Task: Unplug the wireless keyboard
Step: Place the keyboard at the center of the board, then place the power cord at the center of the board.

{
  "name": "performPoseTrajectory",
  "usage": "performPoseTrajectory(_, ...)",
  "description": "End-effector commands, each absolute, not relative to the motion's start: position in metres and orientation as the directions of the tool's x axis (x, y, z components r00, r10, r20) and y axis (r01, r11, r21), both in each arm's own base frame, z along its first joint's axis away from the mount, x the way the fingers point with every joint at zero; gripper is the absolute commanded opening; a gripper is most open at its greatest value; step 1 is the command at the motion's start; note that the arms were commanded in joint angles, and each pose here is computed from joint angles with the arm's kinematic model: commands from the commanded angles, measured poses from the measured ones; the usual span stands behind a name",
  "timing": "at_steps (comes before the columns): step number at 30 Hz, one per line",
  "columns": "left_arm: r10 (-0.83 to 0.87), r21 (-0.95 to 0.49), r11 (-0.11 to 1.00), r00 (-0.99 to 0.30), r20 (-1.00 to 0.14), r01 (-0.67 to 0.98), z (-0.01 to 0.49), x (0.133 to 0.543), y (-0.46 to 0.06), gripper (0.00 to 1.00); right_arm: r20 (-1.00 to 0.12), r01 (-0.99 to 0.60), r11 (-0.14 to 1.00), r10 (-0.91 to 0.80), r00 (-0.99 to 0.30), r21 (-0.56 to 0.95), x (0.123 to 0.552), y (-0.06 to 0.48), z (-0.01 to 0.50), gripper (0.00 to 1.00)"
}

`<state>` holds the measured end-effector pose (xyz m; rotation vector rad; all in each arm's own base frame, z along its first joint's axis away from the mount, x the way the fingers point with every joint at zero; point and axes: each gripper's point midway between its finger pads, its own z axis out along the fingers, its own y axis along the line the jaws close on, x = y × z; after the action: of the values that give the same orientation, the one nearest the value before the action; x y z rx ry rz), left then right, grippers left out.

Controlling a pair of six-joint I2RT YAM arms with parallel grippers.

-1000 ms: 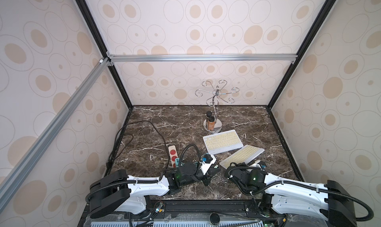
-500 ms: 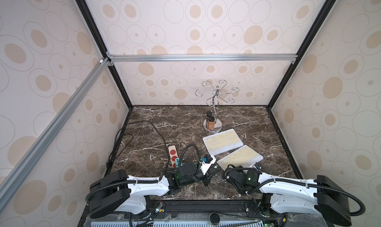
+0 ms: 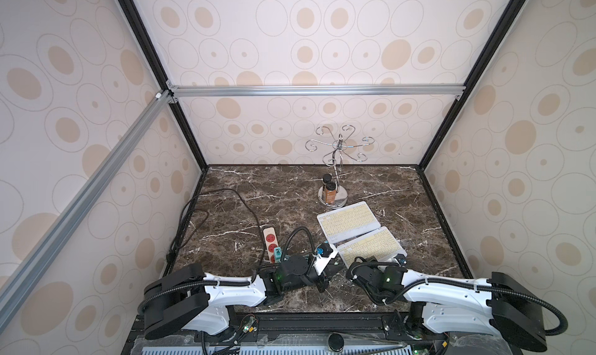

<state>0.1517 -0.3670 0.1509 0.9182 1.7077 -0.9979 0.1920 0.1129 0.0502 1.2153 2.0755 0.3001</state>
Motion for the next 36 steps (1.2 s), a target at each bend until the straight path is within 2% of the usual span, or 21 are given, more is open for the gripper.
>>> performPoseTrajectory(1, 0.153, -0.241, 0.377, -0.317, -0.936, 0.894, 0.14, 0.149, -0.369, 0.0, -0.28, 0.714, 0.243, 0.958, -0.069, 0.656, 0.193, 0.104, 0.058, 0.67)
performPoseTrajectory(6, 0.178, -0.267, 0.376, -0.352, -0.919, 0.887, 0.12, 0.148, -0.373, 0.0, -0.376, 0.626, 0.354, 0.921, -0.103, 0.695, 0.204, 0.097, 0.087, 0.77)
performPoseTrajectory(12, 0.237, -0.294, 0.363, -0.393, -0.889, 0.884, 0.095, 0.146, -0.383, 0.0, -0.46, 0.582, 0.453, 0.875, -0.147, 0.676, 0.21, 0.086, 0.105, 0.83)
performPoseTrajectory(21, 0.319, -0.268, 0.459, -0.439, -0.84, 0.847, 0.057, 0.159, -0.382, 0.04, -0.527, 0.553, 0.567, 0.812, -0.25, 0.61, 0.224, 0.081, 0.112, 0.83)
performPoseTrajectory(24, 0.341, -0.254, 0.476, -0.443, -0.829, 0.842, 0.049, 0.162, -0.382, 0.09, -0.557, 0.521, 0.609, 0.783, -0.276, 0.598, 0.229, 0.084, 0.117, 0.83)
performPoseTrajectory(30, 0.332, -0.254, 0.458, -0.429, -0.84, 0.852, 0.059, 0.163, -0.39, 0.28, -0.616, 0.426, 0.696, 0.715, -0.331, 0.578, 0.239, 0.098, 0.129, 0.83)
performPoseTrajectory(34, 0.294, -0.244, 0.448, -0.399, -0.869, 0.86, 0.082, 0.167, -0.395, 0.48, -0.656, 0.365, 0.745, 0.666, -0.356, 0.558, 0.243, 0.105, 0.14, 0.82)
performPoseTrajectory(36, 0.275, -0.23, 0.45, -0.379, -0.884, 0.863, 0.095, 0.169, -0.395, 0.54, -0.674, 0.338, 0.766, 0.643, -0.365, 0.547, 0.245, 0.107, 0.144, 0.81)
